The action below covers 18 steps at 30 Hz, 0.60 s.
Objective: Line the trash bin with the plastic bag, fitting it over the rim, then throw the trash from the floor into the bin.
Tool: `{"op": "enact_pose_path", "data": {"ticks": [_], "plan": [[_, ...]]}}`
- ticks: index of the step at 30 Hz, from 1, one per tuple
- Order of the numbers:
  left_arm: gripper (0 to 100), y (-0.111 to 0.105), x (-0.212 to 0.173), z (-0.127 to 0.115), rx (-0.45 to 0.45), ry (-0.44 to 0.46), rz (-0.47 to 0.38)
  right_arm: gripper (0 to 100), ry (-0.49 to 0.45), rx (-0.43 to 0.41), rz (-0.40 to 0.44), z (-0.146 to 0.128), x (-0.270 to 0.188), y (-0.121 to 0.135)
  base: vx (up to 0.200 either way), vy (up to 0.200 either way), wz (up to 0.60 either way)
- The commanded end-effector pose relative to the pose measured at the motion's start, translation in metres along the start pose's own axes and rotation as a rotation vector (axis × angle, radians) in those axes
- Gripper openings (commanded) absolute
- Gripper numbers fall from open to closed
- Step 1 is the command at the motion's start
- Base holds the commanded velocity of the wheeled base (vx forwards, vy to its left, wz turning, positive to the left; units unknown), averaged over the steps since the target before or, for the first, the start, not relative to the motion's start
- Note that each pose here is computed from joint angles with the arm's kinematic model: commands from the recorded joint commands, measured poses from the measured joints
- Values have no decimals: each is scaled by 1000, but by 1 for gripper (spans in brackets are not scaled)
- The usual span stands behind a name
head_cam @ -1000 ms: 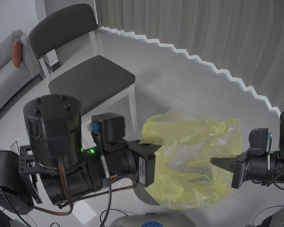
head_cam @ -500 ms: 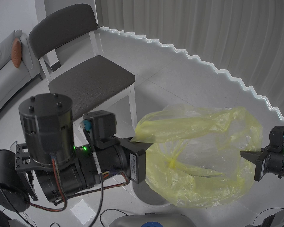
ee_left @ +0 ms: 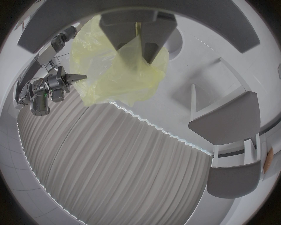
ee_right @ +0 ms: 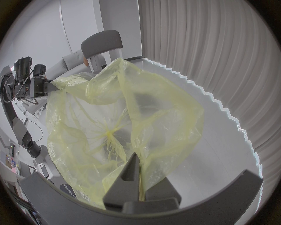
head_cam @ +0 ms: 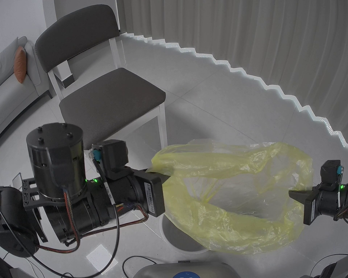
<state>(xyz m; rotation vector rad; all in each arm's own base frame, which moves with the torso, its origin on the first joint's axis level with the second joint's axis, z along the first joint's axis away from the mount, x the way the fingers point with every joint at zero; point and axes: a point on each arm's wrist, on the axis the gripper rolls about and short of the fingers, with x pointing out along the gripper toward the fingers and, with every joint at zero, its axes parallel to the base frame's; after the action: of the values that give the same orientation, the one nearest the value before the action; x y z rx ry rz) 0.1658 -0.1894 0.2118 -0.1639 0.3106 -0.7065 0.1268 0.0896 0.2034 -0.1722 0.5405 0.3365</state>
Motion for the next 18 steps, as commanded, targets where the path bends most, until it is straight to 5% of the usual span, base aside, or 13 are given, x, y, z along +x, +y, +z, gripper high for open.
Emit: {"op": "enact_pose_path", "data": {"ticks": [1,18], "plan": [[0,5,3,-3,-3,7,19,0,37,-5,-2,2,13,4,0,0,0],[0,29,30,-26,-29,76,74,0,109,17,64,-1,54,18,0,0,0]]}}
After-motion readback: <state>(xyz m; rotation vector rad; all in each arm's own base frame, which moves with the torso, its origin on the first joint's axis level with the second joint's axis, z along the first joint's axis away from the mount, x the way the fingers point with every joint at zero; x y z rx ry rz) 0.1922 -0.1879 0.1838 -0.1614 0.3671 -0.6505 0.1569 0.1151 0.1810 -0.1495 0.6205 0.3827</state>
